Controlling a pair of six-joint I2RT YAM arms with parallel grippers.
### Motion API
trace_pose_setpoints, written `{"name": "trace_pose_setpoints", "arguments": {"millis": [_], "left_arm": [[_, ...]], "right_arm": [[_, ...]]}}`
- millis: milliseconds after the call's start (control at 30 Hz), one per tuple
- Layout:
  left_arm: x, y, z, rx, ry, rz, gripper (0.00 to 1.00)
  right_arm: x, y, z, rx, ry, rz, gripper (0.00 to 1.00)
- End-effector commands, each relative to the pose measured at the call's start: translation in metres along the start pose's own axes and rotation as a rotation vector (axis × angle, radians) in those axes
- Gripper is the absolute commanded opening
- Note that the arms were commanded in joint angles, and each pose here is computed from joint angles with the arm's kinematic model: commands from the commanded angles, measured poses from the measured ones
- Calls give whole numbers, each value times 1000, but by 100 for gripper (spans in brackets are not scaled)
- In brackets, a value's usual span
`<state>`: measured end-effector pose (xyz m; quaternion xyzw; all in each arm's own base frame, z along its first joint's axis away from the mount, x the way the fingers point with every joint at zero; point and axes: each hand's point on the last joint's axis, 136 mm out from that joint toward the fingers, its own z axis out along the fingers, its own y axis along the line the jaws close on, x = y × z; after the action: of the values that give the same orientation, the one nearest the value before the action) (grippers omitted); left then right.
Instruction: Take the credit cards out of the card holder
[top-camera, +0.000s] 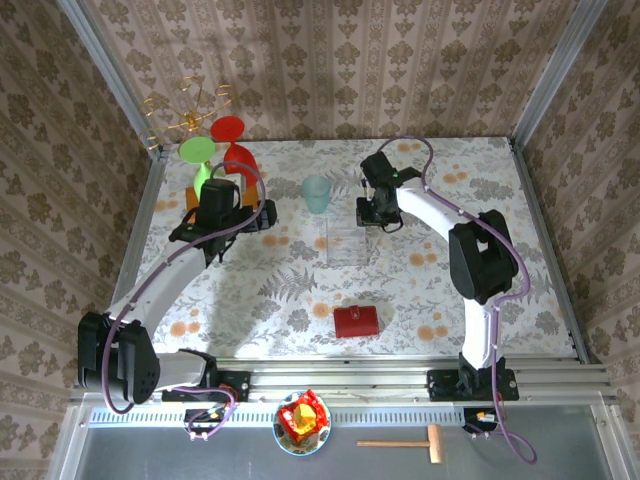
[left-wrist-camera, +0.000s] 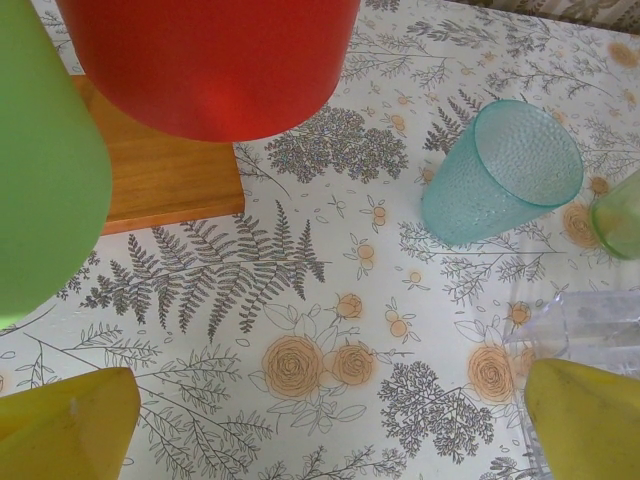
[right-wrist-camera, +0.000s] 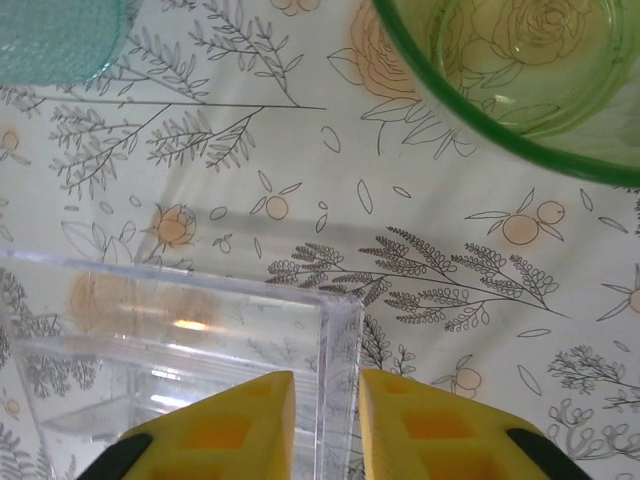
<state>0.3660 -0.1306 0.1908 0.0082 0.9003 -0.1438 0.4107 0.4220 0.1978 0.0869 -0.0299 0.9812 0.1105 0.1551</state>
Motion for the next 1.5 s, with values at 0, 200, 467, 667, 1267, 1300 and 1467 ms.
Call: {"name": "trace_pose_setpoints", "arguments": {"millis": [0,200,467,667,1267,1300,1467], "left_arm": [[1,-1,-5,-2,-8,1,100],[4,2,-5,-13,-9,4,100],[2,2,-7,-13,-18,-1,100],[5,8,-11,-39,-17,0,100],[13,15,-11,-61,-8,-23,100],[13,15,-11,-62,-8,-23,100],[13,16,-11,-64,-8,-26,100]], "right_arm": [[1,17,-35,-47,-37,-174,29],[54,58,-41,-220,76,-602,44],[131,76,-29,-263,179,-1057,57],[181,77,-27,-245,206,-1298,74],[233,67,0,-165,277,-1527,100],[235,67,1,-169,284,-1529,100],[248,64,6,-198,333,-1530,99]]}}
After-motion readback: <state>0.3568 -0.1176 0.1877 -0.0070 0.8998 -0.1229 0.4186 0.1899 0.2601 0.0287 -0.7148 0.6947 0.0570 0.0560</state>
